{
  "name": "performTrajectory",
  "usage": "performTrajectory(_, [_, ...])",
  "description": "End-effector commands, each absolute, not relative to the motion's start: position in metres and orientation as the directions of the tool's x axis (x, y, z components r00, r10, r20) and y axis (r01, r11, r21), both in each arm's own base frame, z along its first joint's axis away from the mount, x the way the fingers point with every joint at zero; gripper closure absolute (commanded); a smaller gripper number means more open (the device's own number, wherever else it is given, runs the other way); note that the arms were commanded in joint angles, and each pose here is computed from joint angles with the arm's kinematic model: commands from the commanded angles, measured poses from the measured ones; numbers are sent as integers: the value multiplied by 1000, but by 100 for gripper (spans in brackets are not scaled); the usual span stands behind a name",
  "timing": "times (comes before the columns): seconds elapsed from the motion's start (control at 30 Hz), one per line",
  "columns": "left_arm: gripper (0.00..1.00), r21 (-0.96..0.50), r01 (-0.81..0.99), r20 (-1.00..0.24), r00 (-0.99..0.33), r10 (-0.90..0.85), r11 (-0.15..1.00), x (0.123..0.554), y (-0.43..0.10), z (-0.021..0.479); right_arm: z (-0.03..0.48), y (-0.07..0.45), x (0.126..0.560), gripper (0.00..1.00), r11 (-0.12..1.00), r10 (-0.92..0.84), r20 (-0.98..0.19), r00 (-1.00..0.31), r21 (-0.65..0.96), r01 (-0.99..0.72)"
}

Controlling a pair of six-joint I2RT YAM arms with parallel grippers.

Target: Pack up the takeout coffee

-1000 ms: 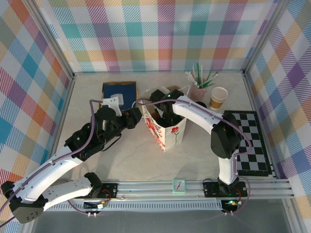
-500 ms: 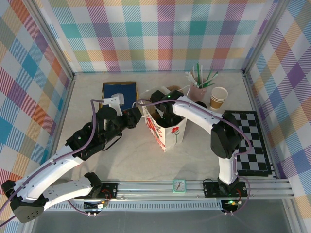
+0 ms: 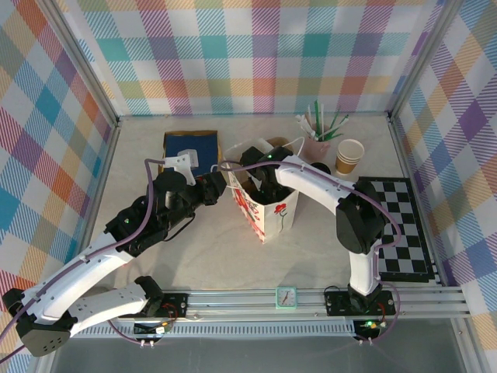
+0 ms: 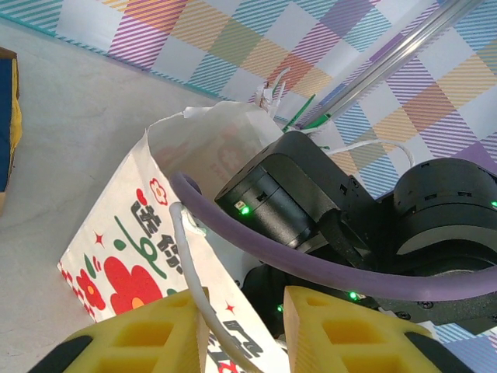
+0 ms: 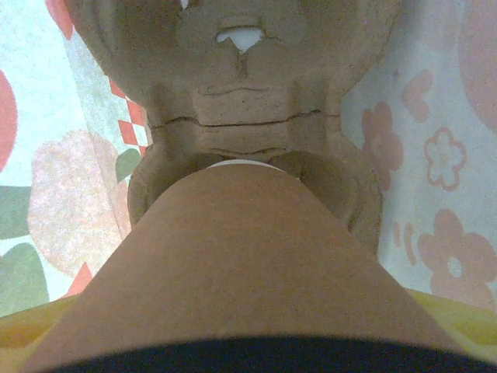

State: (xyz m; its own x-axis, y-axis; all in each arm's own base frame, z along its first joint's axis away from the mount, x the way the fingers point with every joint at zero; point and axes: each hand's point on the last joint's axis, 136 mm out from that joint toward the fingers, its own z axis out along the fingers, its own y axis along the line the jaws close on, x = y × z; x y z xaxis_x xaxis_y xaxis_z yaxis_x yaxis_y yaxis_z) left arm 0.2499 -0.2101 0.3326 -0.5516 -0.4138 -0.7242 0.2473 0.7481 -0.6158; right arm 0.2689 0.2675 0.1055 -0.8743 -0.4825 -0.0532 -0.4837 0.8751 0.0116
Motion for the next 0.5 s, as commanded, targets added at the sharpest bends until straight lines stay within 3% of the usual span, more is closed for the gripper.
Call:
performTrajectory(0.0, [68,-624,266,-741,-499,-449,735,252,-203,354,104,267,269,59,879,-475,-59,-878,20,-476])
performTrajectory(0.47, [68,-626,266,-740,-499,-451,733,252,-203,354,96,265,271,60,876,-480,-60,-875,11,-482])
